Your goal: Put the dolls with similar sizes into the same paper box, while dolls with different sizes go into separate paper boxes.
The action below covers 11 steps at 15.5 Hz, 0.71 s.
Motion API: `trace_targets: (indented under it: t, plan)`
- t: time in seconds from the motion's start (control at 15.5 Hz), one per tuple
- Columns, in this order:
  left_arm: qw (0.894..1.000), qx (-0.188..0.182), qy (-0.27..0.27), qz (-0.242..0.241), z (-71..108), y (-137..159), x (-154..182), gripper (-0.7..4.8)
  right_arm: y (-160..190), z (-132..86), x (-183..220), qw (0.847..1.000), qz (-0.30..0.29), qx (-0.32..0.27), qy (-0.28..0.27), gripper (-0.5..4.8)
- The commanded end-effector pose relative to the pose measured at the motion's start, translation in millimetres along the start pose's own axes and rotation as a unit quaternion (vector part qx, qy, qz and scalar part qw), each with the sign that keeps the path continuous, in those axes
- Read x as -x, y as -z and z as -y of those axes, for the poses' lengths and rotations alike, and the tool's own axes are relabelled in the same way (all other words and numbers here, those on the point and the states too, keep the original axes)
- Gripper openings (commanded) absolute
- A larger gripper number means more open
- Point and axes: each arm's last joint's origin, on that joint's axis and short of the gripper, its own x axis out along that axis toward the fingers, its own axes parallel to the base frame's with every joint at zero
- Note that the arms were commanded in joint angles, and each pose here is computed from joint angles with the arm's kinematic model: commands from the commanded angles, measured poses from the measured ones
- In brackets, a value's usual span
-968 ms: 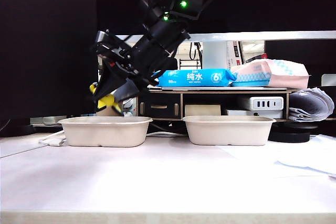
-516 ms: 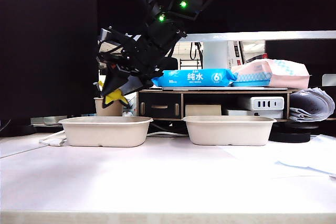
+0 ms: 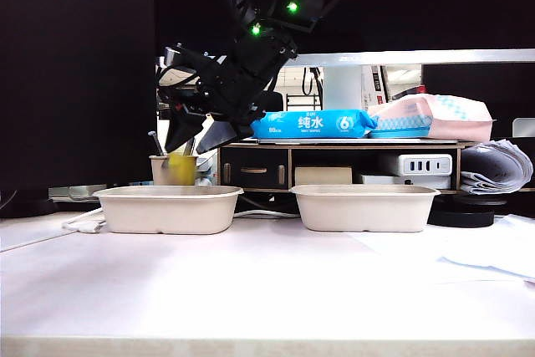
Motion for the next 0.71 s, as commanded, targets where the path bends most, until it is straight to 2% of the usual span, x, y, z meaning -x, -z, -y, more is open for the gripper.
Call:
trace_targets:
  t: [0.06, 0.19, 0.26, 0.32, 0.52, 0.71]
  plan:
    - [1.0, 0.002, -0.024, 0.006, -4.7, -1.3, 0.6, -0.05, -5.0, -0.1, 2.3, 1.0, 0.012, -0.003, 0.012, 2.63]
    - [0.999, 0.003, -0.035, 0.007, -6.8, -1.4, 0.9, -0.05, -7.6, -0.9, 5.8, 1.0, 0.015, -0.024, 0.009, 1.82]
    - [0.999, 0.004, -0.037, 0.007, -7.3, -1.4, 1.0, -0.05, -12.4, -2.5, 12.9, 0.999, 0.021, -0.038, 0.003, 0.62]
    - [0.999, 0.004, -0.037, 0.007, -7.3, -1.4, 1.0, -0.05, -21.7, -6.7, 25.4, 0.999, 0.035, -0.038, -0.008, -0.05]
    - [0.999, 0.004, -0.037, 0.007, -7.3, -1.4, 1.0, -0.05, -39.3, -12.5, 61.3, 0.998, 0.046, -0.038, 0.005, -0.06]
    - [0.999, 0.004, -0.041, 0.007, -8.0, -1.4, 1.1, -0.05, -51.2, -18.6, 104.9, 0.998, 0.033, -0.04, 0.046, -0.06]
